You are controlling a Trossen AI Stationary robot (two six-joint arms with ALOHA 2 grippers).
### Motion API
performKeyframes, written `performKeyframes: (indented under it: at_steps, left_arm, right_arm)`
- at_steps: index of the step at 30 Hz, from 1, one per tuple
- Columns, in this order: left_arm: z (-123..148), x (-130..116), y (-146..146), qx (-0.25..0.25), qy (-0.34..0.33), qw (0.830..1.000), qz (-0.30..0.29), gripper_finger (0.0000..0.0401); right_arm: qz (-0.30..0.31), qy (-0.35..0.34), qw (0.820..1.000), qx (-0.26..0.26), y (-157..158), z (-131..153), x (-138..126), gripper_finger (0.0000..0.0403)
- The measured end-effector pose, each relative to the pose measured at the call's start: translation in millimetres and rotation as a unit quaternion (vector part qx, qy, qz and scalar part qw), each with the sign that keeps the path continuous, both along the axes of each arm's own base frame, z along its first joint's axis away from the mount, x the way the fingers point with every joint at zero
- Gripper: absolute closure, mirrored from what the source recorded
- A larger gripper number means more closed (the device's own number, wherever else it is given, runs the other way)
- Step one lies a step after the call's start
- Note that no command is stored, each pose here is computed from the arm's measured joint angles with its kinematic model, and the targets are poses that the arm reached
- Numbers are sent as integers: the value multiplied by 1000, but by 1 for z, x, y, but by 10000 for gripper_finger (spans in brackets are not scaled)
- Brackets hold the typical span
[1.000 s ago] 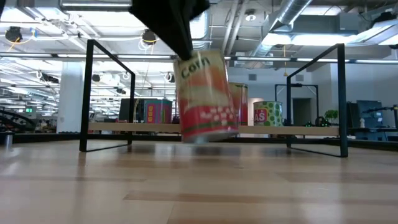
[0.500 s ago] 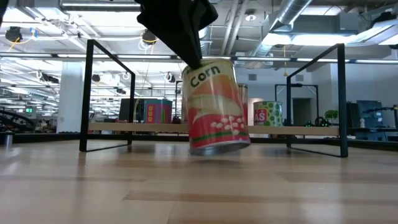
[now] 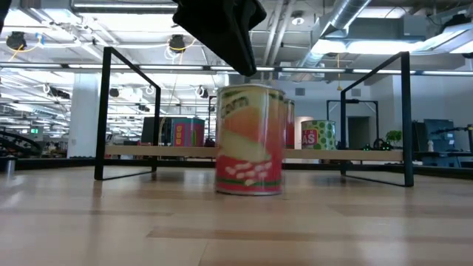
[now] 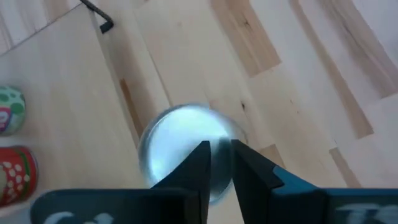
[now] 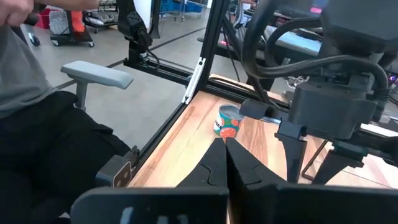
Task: Pick and place cans onto a shelf
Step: Put the canned corn on the shelf
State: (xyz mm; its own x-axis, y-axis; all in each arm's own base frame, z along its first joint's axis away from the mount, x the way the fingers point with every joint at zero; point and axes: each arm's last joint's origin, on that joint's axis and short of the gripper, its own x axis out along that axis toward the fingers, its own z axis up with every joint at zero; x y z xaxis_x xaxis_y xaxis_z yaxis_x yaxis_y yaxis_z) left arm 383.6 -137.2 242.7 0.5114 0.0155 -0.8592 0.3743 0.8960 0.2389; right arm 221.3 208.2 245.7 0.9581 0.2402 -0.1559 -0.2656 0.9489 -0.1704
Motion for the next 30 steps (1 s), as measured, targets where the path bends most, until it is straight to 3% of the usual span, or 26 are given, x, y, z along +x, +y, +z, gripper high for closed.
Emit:
performKeyframes:
  at_steps: [8, 13, 16, 20, 25, 30]
  left_arm:
    - [37, -13, -2, -14, -48, 999, -19, 356]
    - [62, -45, -3, -43, -96, 994, -25, 394]
    - [68, -74, -1, -71, -134, 988, -27, 397]
    - [70, -116, 5, -130, -205, 970, -23, 399]
    - [58, -170, 15, -203, -290, 934, -34, 400]
    - [38, -215, 29, -229, -353, 907, -10, 400]
  right_arm:
    - [-7, 4, 1000, -6, -1, -1, 0, 398]
    - [-39, 16, 999, -15, 0, -5, -4, 398]
    - [-48, 23, 999, -10, 1, -7, -6, 398]
    - [-56, 22, 998, -7, 1, -6, -6, 398]
    - [-74, 19, 997, 0, -7, -6, 2, 398]
    - [-99, 36, 993, 50, -30, -6, 22, 398]
